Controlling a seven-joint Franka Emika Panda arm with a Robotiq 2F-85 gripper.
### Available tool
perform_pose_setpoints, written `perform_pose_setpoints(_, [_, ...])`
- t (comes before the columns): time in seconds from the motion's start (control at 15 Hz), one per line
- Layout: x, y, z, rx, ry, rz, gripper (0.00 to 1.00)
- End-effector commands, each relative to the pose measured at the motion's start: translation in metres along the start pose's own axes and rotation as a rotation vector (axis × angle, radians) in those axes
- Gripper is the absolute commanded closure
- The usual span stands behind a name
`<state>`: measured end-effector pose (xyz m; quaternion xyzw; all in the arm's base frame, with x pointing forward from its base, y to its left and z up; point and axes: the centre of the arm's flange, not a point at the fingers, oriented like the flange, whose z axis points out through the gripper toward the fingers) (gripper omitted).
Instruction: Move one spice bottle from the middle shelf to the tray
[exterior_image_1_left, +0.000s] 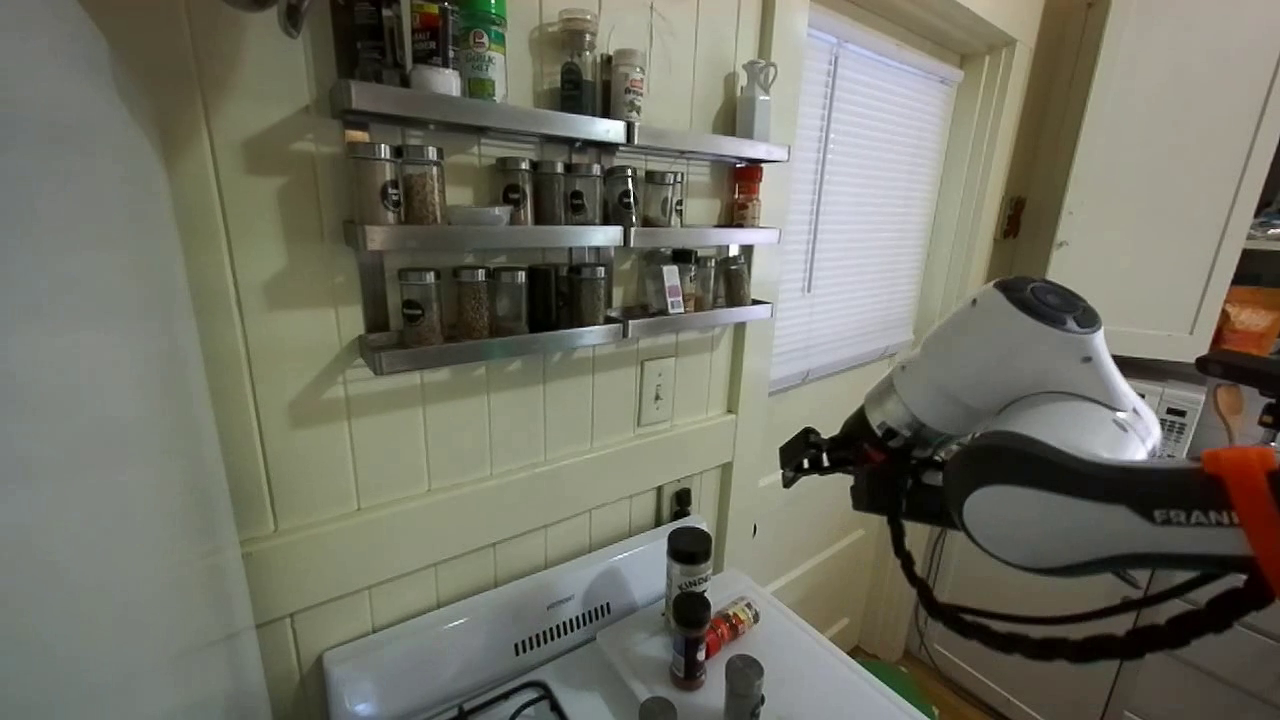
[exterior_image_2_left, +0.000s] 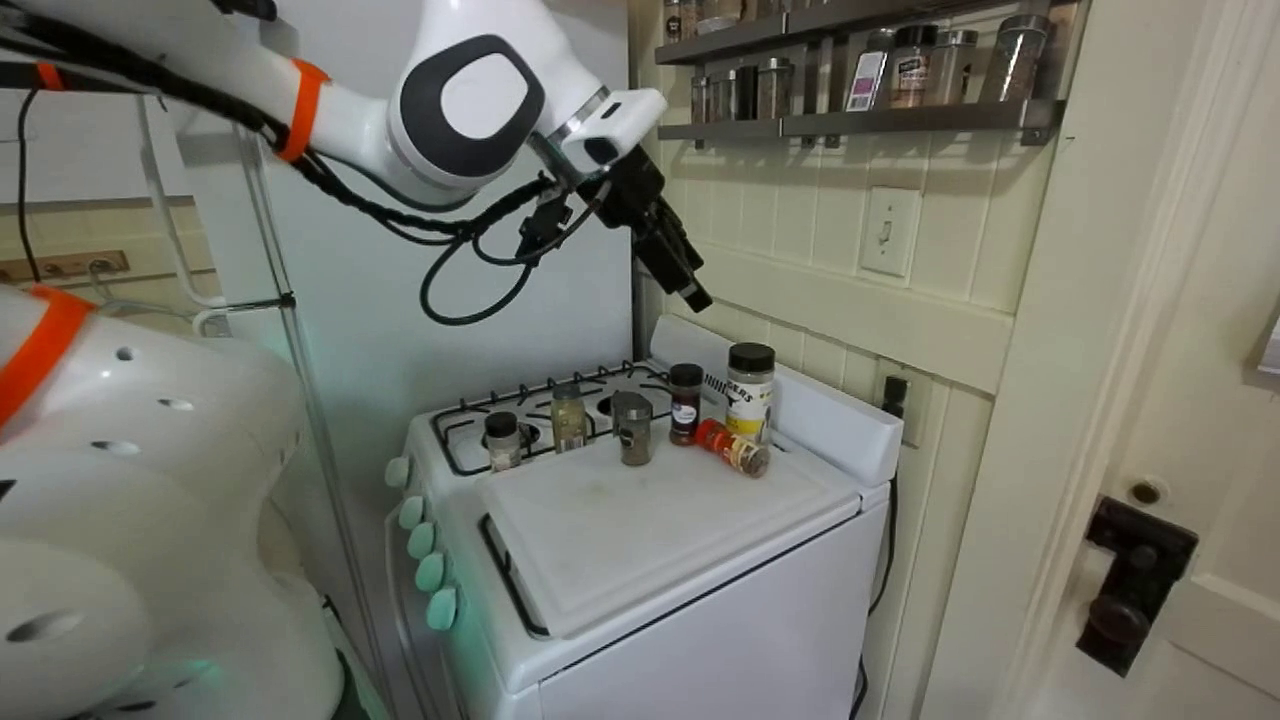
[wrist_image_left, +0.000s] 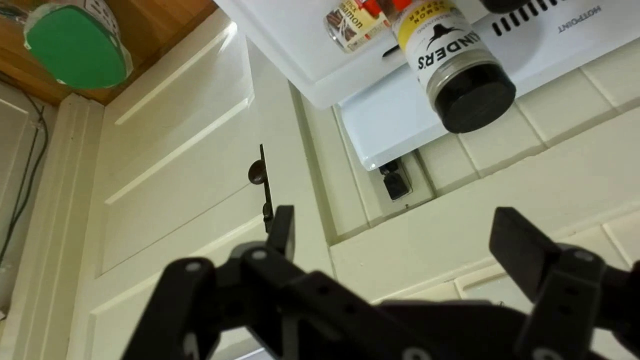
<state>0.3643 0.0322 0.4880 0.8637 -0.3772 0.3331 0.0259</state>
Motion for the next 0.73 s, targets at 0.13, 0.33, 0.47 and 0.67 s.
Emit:
perform_pose_setpoints(0.13, [0.031,0.029,-0.018,0.124,-0.215,-0.152,0.0])
perform_pose_setpoints(0.33, [0.04,0.024,-0.014,0.176,-0.322,-0.233,0.0])
perform_pose_setpoints(0.47, [0.039,0.017,-0.009,0.163,-0.351,-0.076,0.0])
perform_pose_setpoints(0.67, [0.036,0.027,-0.014,0.177,-0.299,-0.166,0.0])
